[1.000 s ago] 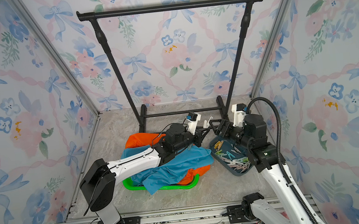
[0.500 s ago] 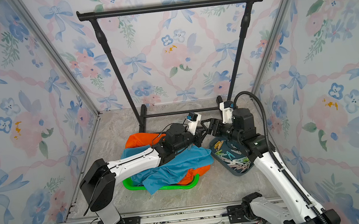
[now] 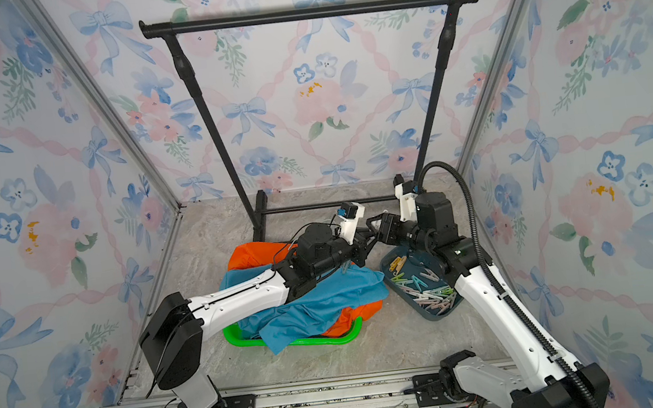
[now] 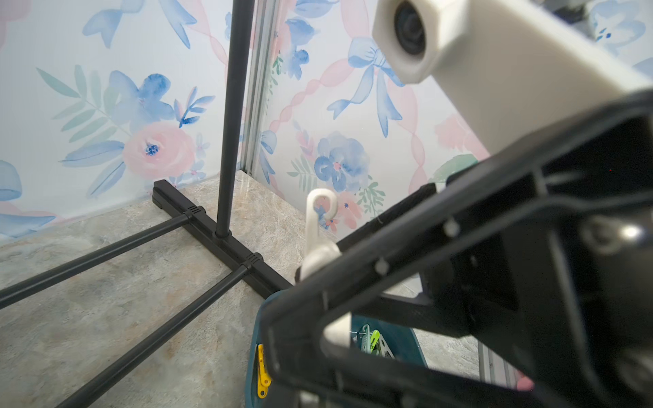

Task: Use clothespins to secure the t-shirt on both sides of the hanger
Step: Open the clothespin.

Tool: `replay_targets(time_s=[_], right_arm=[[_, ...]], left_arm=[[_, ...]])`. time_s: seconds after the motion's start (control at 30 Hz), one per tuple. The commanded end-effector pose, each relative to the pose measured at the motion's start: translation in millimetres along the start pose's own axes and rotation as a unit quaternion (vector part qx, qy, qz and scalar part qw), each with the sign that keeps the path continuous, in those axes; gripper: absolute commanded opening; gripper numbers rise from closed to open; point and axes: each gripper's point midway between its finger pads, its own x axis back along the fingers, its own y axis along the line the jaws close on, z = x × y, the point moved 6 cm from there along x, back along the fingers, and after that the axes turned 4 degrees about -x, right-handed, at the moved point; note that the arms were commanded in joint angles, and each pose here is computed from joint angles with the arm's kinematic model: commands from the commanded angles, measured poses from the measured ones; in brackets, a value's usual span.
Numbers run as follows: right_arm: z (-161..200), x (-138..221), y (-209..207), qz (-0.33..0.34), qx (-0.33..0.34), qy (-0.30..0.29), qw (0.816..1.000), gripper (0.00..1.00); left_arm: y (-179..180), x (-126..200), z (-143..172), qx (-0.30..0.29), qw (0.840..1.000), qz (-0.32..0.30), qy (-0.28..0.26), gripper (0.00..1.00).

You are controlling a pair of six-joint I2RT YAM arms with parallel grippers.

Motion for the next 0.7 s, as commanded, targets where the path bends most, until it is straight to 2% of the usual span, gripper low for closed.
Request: replay_targets(time_s=[0.0, 0.37, 0.43, 0.57, 0.67], right_arm=[[-9, 3, 10, -0.007, 0.010, -0.015, 1.000, 0.50], [-10, 1, 13, -0.009, 0.009, -0.014, 1.000, 0.28], [-11, 2, 13, -0.008, 0.009, -0.017, 1.000, 0.27], [-13, 5, 13, -0.003, 0.009, -0.022, 1.000, 0.27], [-13, 6, 13, -0.002, 0.011, -0.022, 1.000, 0.27]], left_arm=[[-10, 5, -24, -0.017, 0.999, 0.017, -0.031, 0.00], [-9, 5, -22, -0.019, 0.999, 0.015, -0.029, 0.00], [-8, 5, -23, -0.018, 0.999, 0.013, -0.029, 0.07], [-2, 11, -22, -0.004, 1.000, 0.006, -0.023, 0.35], [9, 28, -22, 0.017, 1.000, -0.007, -0.021, 0.44]])
